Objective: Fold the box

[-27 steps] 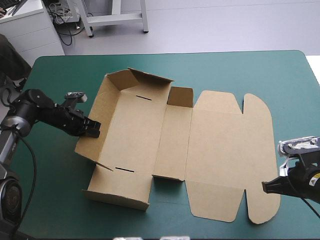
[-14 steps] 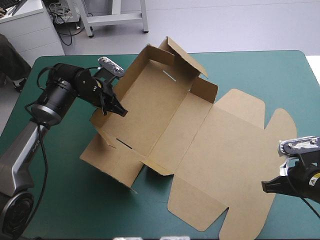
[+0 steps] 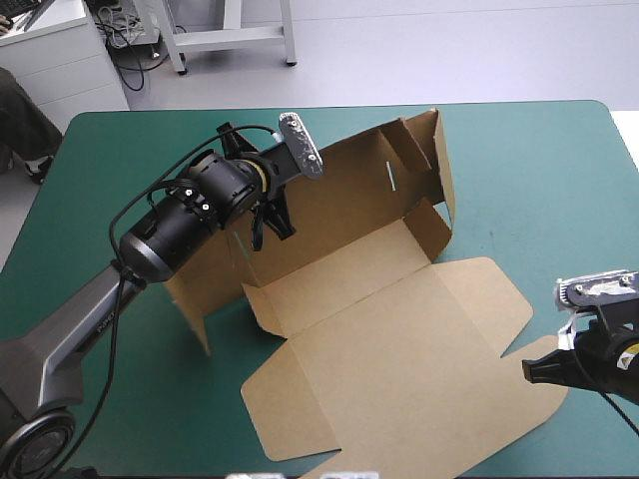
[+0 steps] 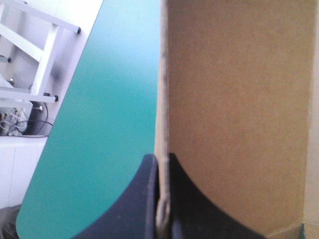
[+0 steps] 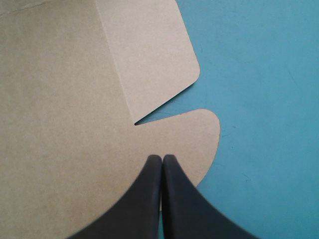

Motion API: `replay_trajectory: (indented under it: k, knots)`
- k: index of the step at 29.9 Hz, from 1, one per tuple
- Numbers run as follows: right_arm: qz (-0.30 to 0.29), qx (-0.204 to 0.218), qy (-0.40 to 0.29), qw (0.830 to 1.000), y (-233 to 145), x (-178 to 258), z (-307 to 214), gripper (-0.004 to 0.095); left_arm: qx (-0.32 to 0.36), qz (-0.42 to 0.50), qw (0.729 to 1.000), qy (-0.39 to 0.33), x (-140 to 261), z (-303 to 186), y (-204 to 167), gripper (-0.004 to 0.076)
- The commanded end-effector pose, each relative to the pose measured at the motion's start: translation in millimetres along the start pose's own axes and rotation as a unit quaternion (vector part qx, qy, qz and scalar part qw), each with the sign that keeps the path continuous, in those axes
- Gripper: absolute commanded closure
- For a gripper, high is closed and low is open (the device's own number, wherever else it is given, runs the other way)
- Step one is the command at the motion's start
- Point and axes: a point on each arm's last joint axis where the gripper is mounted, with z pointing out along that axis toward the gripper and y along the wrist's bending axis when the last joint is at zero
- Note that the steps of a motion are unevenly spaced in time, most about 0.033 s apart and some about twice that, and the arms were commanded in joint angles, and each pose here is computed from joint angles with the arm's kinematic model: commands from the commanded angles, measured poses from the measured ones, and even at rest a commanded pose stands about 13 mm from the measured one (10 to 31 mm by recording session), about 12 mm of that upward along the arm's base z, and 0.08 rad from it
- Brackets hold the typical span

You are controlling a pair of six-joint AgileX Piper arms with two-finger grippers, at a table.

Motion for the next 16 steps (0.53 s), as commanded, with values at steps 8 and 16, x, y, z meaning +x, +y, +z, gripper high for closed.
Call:
replay_trajectory:
  k: [8,16]
  knots:
    - [-0.002,0.008,-0.039,0.999,-1.8,-8.8,-5.9,0.0931,-0.086,0.068,0.989,-0.098,-28.6,-35.6,1.8,0.0756]
    - [-0.002,0.007,-0.035,0.999,-1.5,-8.0,-5.9,0.0931,-0.105,0.17,0.976,-0.092,-33.3,-31.7,-23.4,0.0756]
